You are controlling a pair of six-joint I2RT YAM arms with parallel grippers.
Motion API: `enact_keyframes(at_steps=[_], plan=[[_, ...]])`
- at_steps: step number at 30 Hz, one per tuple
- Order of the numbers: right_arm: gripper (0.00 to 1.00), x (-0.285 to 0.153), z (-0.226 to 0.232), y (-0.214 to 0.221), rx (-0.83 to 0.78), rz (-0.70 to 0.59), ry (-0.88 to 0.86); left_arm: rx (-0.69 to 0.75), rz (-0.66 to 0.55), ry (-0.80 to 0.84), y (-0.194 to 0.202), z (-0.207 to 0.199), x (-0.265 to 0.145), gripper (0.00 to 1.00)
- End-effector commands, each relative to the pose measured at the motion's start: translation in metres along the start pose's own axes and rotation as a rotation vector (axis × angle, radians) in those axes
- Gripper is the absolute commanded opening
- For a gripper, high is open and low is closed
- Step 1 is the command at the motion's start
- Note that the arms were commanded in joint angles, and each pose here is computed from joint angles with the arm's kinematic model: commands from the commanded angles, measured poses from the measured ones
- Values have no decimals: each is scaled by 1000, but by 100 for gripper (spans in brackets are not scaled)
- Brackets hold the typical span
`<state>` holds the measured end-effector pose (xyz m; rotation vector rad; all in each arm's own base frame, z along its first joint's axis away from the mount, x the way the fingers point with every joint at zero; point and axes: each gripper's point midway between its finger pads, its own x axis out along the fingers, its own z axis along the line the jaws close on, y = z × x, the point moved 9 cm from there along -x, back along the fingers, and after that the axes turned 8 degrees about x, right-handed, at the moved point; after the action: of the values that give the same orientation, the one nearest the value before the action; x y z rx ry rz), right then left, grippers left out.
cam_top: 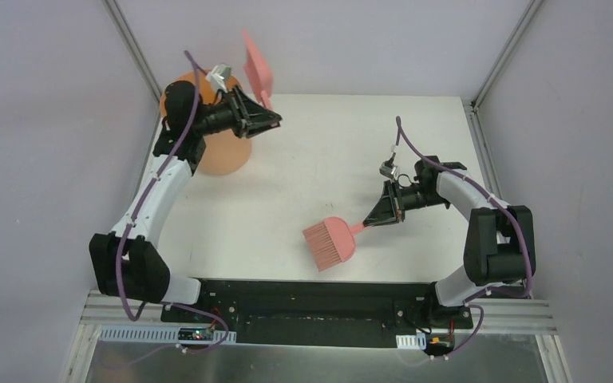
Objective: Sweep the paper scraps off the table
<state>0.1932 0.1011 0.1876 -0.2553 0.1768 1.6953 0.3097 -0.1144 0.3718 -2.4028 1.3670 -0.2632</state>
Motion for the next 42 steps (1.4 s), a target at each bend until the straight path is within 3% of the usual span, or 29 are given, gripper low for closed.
enact_keyframes(at_steps=[1, 11, 16, 23, 29, 42], plan=[[0, -4, 6, -12, -49, -26, -19, 304, 169, -189, 55, -36, -9, 0], [0, -17, -29, -28, 29, -144, 291, 464, 579, -662, 138, 18, -29, 0], [0, -16, -42, -34, 107, -133, 325, 540, 762, -886, 165, 55, -33, 0], [0, -16, -52, -37, 159, -117, 343, 598, 992, -1030, 198, 92, -15, 0], [5, -16, -55, -39, 181, -108, 349, 609, 1111, -1154, 211, 122, -4, 0], [8, -14, -66, -41, 241, -79, 359, 594, 1147, -1092, 224, 147, 12, 9]])
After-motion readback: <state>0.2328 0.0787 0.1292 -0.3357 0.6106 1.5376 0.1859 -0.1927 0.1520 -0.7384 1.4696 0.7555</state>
